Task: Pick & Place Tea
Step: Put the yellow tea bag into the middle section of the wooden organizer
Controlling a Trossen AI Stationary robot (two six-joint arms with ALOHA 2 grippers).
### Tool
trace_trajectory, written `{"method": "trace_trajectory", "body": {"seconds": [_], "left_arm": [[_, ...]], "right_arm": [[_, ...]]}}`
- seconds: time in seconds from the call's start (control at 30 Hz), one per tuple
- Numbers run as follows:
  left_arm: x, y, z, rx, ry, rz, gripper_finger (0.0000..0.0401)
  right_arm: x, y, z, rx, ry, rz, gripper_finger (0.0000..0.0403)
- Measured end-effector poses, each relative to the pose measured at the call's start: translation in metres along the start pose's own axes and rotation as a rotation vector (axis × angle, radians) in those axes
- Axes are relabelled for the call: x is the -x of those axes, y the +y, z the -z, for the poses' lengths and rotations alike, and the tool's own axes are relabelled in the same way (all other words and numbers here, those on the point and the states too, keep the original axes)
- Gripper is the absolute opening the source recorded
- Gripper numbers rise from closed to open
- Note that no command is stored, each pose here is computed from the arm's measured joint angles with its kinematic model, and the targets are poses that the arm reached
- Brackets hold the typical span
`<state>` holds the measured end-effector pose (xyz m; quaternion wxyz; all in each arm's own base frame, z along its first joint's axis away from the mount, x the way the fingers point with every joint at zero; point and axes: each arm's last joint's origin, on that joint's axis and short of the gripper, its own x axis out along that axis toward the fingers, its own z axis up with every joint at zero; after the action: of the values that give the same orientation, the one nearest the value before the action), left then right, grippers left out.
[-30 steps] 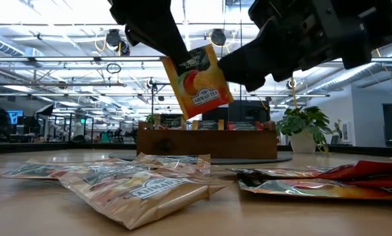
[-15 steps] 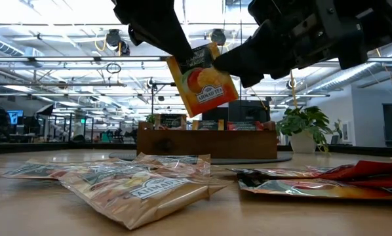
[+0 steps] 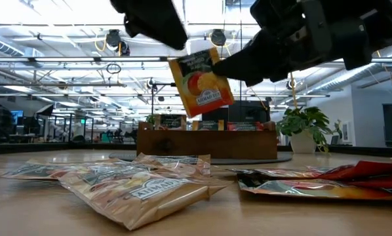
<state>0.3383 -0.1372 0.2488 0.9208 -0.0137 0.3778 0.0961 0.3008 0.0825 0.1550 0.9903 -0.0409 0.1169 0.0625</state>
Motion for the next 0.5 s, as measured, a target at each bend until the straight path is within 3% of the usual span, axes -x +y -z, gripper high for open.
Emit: {"method": "trace_trajectory", "body": {"seconds": [0.27,0.5], "left_arm": [[0.009,-0.007,0.006,0.014,0.002,-0.025,0.0172],[0.012,-0.013,-0.004,-0.04,-0.129,-0.06,0.0172]], "right_arm": [[0.018,-0.003,0.005,0.017,-0.165,0.03,0.0],[0.023,0.007,0.004,0.081,-0.214,0.002,0.0]]}}
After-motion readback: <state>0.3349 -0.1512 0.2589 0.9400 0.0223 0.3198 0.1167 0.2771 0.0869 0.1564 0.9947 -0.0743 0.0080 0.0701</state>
